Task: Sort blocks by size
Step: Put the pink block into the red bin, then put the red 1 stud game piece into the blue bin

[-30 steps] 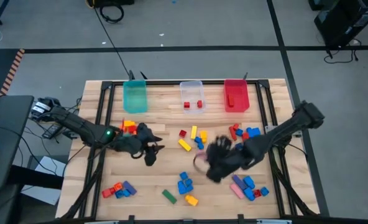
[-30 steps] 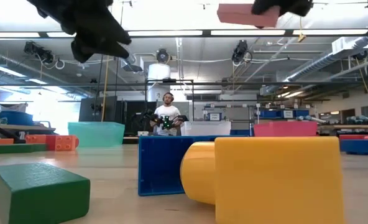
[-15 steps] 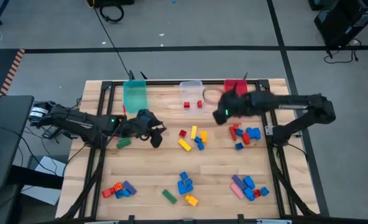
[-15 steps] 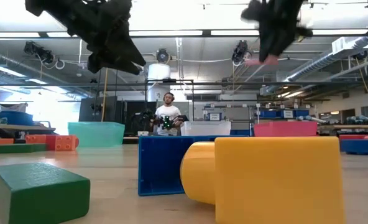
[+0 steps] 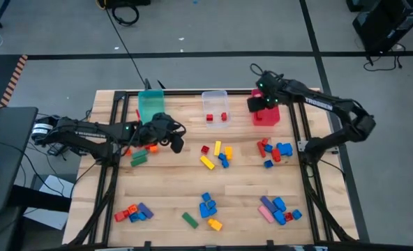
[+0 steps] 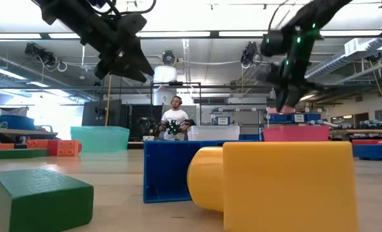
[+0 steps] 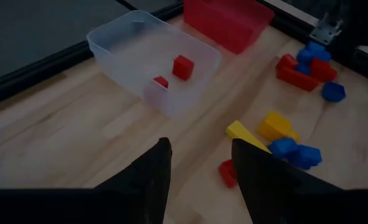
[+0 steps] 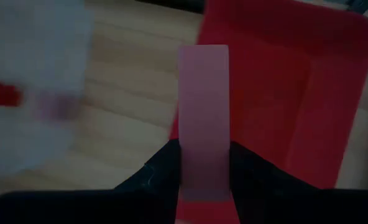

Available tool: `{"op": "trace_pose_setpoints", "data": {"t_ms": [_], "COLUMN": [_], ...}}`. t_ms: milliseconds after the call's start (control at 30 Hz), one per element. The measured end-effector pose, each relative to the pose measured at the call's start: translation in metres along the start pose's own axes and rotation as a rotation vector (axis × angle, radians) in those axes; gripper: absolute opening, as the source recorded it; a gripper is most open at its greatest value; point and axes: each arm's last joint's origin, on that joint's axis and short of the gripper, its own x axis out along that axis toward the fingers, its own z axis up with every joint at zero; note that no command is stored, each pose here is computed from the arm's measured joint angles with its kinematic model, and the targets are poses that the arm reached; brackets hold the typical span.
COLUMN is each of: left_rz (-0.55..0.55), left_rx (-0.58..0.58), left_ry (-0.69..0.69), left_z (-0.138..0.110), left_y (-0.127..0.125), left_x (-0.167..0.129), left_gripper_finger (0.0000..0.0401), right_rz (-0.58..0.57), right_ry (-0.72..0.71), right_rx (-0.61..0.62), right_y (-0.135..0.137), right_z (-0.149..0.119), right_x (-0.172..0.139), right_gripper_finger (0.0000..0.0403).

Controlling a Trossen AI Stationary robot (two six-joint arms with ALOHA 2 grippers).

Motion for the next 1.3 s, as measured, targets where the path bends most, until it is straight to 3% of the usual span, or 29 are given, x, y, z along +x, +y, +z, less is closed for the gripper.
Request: {"op": "trace_pose_setpoints", "data": {"t_ms": [233, 433, 533, 667, 933, 1133, 1300], "left_rz": [0.025, 0.032, 0.033, 0.031, 0.026, 0.029, -0.034], "left_rx": [-0.012, -0.022, -0.012, 0.061, 0.065, 0.077, 0.062], "left_ry": [-0.008, -0.018, -0.036, -0.045, -0.055, -0.035, -0.004], "left_z": [0.003, 0.005, 0.006, 0.007, 0.008, 0.006, 0.004], "left_y": [0.005, 0.007, 0.006, 0.006, 0.005, 0.005, 0.002], "left_x": [0.002, 0.003, 0.003, 0.003, 0.003, 0.002, -0.006], "left_gripper_finger": [0.0177, 0.0177, 0.0177, 0.0177, 0.0177, 0.0177, 0.0177], "right_rz": [-0.054, -0.068, -0.065, -0.044, 0.017, 0.064, 0.163], "right_ry": [0.145, 0.187, 0.182, 0.141, 0.043, 0.018, 0.011], "right_rx": [0.024, 0.01, 0.009, 0.012, 0.025, 0.061, 0.042], "right_y": [-0.015, -0.015, -0.015, -0.015, -0.018, -0.011, 0.007], "right_z": [0.009, 0.009, 0.009, 0.01, 0.008, -0.011, -0.036], "right_x": [0.043, 0.056, 0.054, 0.043, 0.004, -0.032, -0.059], "right_gripper_finger": [0.0122, 0.0189, 0.0204, 0.0203, 0.0189, 0.0176, 0.0153]}}
